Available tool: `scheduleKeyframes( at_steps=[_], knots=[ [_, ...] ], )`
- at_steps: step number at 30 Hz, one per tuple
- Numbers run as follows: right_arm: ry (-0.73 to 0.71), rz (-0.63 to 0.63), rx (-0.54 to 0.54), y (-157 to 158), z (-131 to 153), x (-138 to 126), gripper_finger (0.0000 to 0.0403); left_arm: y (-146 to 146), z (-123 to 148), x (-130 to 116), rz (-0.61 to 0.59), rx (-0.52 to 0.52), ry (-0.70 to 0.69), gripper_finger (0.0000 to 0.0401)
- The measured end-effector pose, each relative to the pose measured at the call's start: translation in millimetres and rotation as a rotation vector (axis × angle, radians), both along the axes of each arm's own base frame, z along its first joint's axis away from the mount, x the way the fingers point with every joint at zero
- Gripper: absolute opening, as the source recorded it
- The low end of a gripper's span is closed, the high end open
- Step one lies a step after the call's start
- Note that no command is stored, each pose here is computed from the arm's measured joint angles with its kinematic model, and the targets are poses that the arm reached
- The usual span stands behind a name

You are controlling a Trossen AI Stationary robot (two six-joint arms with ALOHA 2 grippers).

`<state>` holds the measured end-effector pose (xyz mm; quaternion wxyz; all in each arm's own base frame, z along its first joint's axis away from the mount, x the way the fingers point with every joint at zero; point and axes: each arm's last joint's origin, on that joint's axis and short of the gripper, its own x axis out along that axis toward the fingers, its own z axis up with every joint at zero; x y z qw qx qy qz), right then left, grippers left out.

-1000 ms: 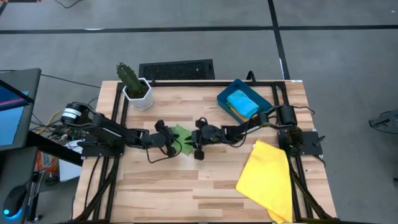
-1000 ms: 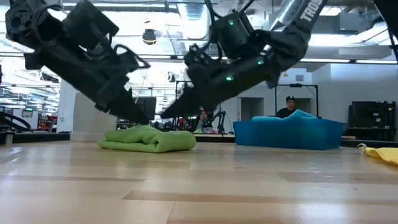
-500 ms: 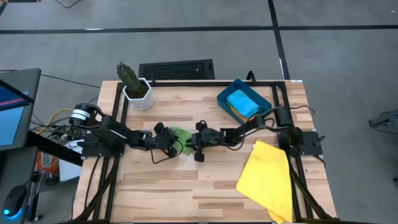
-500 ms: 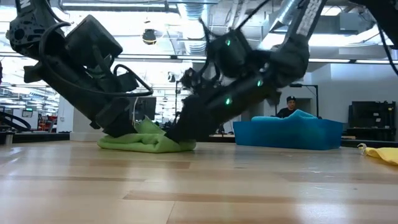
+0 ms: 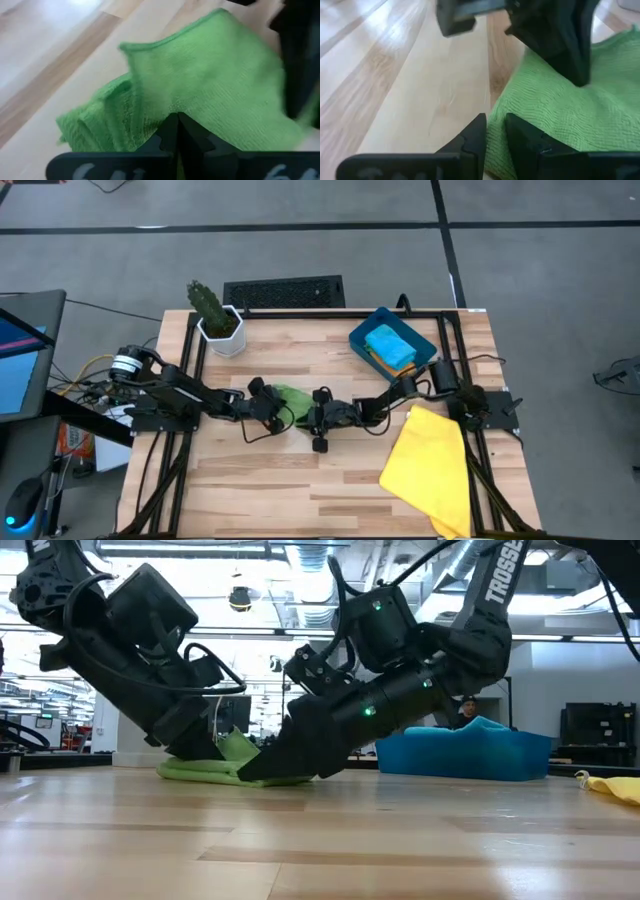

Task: Fold microfiber towels
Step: Put the folded green microfiber towel into the blue bin

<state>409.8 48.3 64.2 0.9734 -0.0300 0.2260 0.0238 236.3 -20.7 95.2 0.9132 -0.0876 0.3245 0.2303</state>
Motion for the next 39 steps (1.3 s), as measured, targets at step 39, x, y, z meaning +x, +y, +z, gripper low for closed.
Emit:
scheduleKeyframes(
  at_steps=[39],
  knots=[
    [0.322, -0.394, 0.111, -44.2, 108.0, -51.7, 0.0116, 2.1, -17.1, 8.7, 0.198, -0.028, -0.057, 0.0000]
  ],
)
